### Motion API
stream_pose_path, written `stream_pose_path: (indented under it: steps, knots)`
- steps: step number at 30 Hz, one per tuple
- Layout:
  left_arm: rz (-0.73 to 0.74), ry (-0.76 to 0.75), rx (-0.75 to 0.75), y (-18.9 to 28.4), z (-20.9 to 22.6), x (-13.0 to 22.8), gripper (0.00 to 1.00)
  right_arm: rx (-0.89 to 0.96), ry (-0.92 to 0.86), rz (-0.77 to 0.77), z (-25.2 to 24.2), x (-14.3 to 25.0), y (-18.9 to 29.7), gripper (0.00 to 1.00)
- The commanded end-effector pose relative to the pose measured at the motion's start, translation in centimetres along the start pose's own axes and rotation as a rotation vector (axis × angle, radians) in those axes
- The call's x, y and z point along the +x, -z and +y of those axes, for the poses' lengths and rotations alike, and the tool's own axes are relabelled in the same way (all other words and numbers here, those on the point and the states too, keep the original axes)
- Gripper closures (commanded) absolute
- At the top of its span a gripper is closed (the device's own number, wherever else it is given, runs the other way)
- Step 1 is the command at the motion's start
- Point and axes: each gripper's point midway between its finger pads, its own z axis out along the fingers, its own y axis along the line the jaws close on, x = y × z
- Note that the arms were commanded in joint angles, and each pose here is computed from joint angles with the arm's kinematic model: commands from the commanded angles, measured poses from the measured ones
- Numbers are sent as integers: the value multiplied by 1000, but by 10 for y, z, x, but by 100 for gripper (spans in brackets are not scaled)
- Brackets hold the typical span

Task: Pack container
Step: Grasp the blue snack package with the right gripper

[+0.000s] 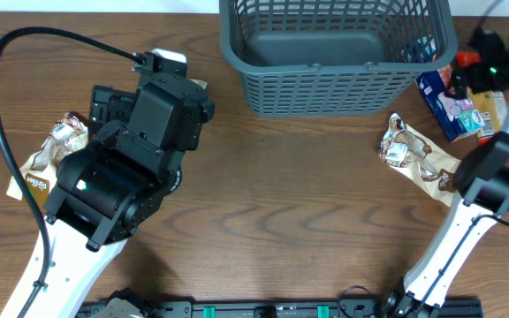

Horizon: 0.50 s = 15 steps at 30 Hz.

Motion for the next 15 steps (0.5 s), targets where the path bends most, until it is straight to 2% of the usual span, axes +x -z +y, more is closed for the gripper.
stream_pose_path:
  steps: [1, 7, 15]
  knots:
    - [6, -12, -24, 2, 7, 0, 1, 44, 54, -11, 15, -20, 0, 1]
    - [41, -40, -28, 2, 8, 9, 1, 48, 90, -27, 29, -35, -12, 1]
    - [52, -49, -29, 2, 8, 12, 1, 9, 73, 42, 31, -18, -44, 1]
